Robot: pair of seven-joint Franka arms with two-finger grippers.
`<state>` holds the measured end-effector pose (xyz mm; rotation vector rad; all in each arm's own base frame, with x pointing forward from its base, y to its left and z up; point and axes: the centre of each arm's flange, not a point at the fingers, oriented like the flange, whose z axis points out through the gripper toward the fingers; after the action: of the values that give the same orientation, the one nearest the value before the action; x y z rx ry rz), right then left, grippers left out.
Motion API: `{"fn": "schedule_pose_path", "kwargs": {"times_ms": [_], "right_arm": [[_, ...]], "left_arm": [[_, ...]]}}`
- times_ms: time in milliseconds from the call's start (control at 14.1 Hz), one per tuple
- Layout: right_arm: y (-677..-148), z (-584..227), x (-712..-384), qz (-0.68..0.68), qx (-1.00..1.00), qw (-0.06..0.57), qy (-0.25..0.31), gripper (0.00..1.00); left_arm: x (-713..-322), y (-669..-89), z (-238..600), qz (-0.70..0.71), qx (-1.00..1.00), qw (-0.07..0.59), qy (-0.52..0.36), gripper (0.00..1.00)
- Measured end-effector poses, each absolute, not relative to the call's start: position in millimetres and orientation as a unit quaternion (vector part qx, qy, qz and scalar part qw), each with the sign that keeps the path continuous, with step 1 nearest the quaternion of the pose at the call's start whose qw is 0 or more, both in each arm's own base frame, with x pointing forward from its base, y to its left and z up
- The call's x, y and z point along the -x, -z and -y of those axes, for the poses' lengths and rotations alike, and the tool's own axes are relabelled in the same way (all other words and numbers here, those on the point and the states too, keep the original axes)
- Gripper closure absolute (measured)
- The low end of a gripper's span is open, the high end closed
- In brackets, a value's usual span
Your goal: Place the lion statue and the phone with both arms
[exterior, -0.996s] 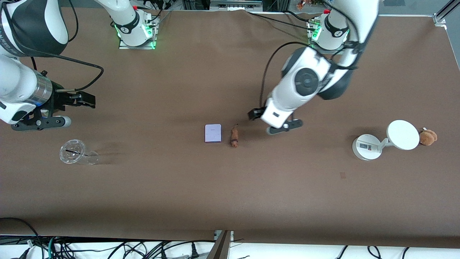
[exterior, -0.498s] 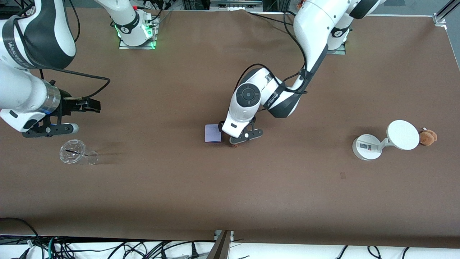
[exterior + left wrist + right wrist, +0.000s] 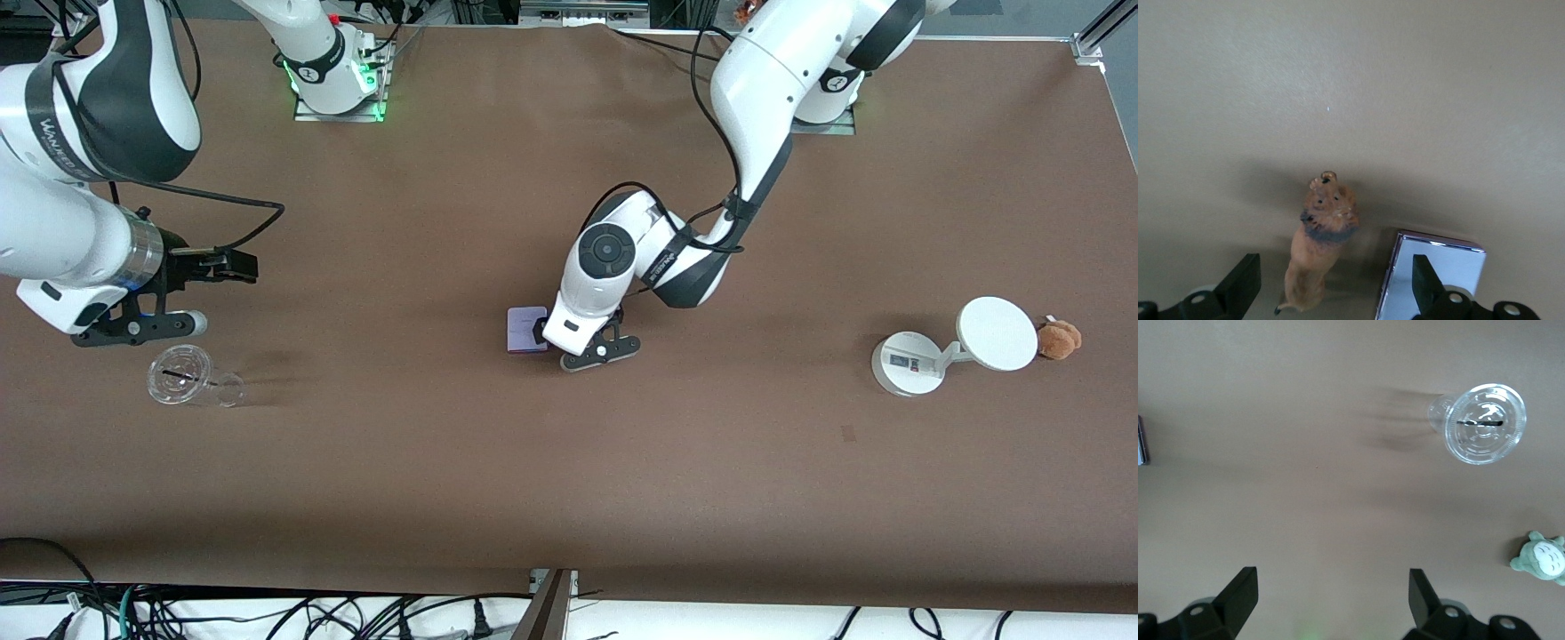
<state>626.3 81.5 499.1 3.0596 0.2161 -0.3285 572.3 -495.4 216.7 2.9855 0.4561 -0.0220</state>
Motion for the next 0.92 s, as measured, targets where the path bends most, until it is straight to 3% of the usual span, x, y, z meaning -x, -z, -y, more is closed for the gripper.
{"fn": "schedule_pose_path", "kwargs": {"times_ms": [356, 498, 569, 854, 925], "right_arm": [[-489.1, -106.0, -629.4, -0.081, -0.991, 0.026, 0.101, 0.00], [-481.3, -120.0, -631.0, -0.077, -0.992, 0.028, 0.099, 0.00], [-475.2, -131.2, -631.6, -0.076, -0.992, 0.029, 0.098, 0.00], [-449.8, -181.6, -629.9, -0.078, -0.992, 0.037, 0.097, 0.00], [-444.6, -191.6, -629.8, -0.075, -0.992, 0.039, 0.094, 0.00]], "left_arm": [[-570.0, -215.7, 501.1, -0.145, -0.988, 0.058, 0.000, 0.00], [-571.3, -215.6, 499.8, -0.146, -0.988, 0.057, -0.001, 0.14], [-571.3, -215.2, 499.6, -0.146, -0.988, 0.057, -0.001, 0.29], [-573.9, -209.4, 495.2, -0.147, -0.988, 0.051, -0.001, 0.39], [-574.5, -209.3, 494.6, -0.145, -0.988, 0.051, -0.002, 0.47]]}}
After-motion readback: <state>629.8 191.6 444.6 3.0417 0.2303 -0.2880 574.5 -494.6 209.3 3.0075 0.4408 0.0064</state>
